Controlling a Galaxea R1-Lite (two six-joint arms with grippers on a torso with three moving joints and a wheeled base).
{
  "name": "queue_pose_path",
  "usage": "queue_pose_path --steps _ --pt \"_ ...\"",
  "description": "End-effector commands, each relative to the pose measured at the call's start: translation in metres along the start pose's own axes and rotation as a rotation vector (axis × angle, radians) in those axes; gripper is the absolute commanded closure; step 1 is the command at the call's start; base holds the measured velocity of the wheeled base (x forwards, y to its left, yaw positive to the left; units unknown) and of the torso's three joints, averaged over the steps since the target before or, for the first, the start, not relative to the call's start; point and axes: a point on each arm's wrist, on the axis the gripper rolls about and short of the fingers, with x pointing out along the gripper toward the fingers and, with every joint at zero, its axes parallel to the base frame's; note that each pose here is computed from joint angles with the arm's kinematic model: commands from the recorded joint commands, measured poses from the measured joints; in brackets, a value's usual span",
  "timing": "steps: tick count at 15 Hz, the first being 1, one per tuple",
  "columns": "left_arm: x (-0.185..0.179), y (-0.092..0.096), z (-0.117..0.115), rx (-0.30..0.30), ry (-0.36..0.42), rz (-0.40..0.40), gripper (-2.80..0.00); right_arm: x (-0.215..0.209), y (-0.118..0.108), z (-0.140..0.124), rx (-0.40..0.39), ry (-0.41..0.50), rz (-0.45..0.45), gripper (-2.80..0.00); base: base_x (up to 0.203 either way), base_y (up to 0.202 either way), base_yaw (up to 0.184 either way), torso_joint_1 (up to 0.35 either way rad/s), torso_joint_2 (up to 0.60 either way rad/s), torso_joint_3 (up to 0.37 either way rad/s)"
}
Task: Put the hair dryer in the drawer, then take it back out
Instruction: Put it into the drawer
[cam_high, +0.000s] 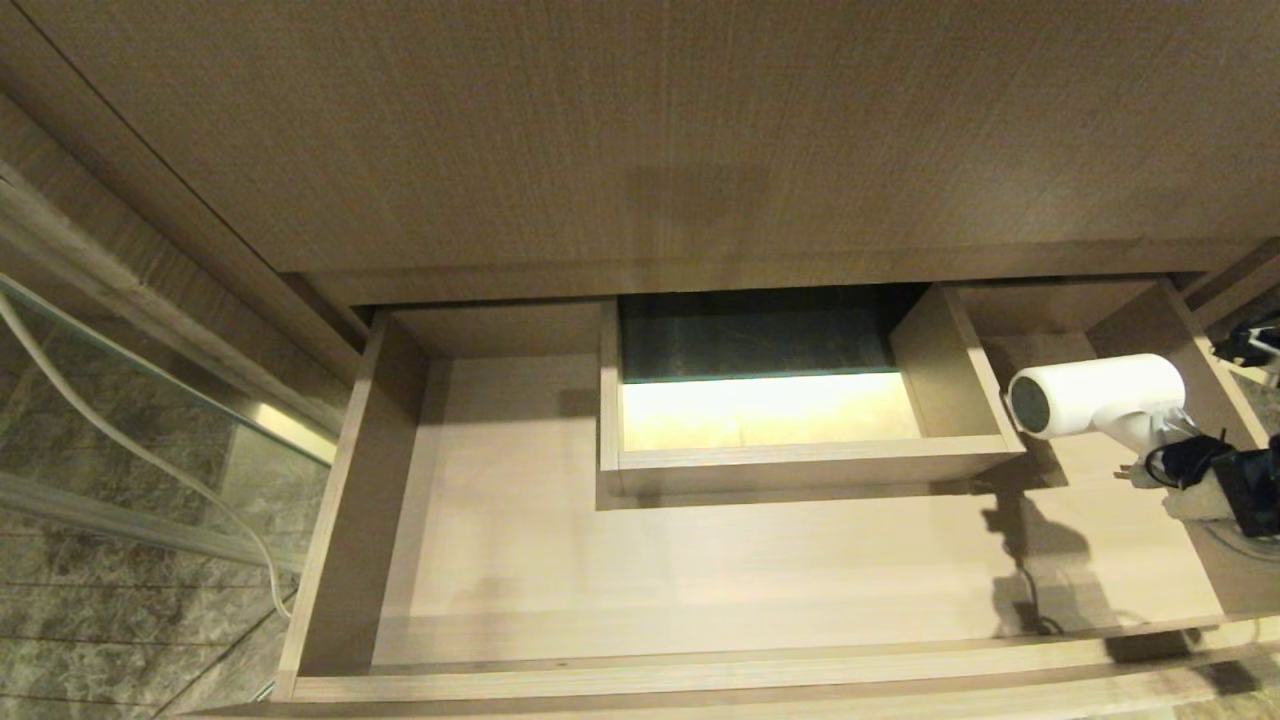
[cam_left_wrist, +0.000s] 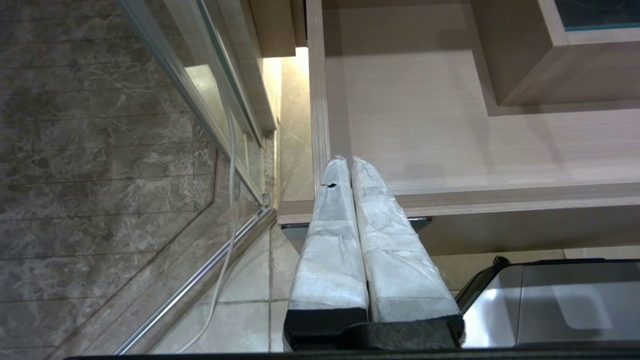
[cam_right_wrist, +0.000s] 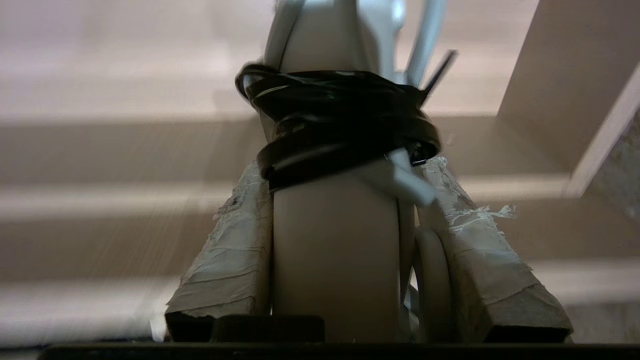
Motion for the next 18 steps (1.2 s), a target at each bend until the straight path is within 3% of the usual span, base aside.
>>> queue_pose_path --steps 1,7,12,13,18 --pt "0.000 0.000 0.000 -0.001 0.000 0.000 0.00 0.050 -0.011 0.009 0.031 0.132 0.014 0.00 0.000 0.000 0.000 0.000 0.00 0.000" --pt "0.000 0.000 0.000 -0.001 0.000 0.000 0.00 0.124 -0.050 0.059 0.080 0.085 -0.023 0.00 0.000 0.000 0.000 0.000 0.00 0.000" --pt "0.000 0.000 0.000 -0.001 0.001 0.001 0.00 0.148 -0.056 0.067 0.047 -0.012 -0.050 0.00 0.000 0.000 0.000 0.000 0.00 0.000" --pt "0.000 0.000 0.000 -0.001 0.001 0.000 0.00 0.149 -0.056 0.066 0.046 -0.026 -0.054 -2.80 0.000 0.000 0.000 0.000 0.00 0.000" --pt "0.000 0.000 0.000 -0.001 0.000 -0.001 0.00 0.123 -0.054 0.065 -0.005 -0.081 -0.050 -2.80 0.000 0.000 0.000 0.000 0.00 0.000"
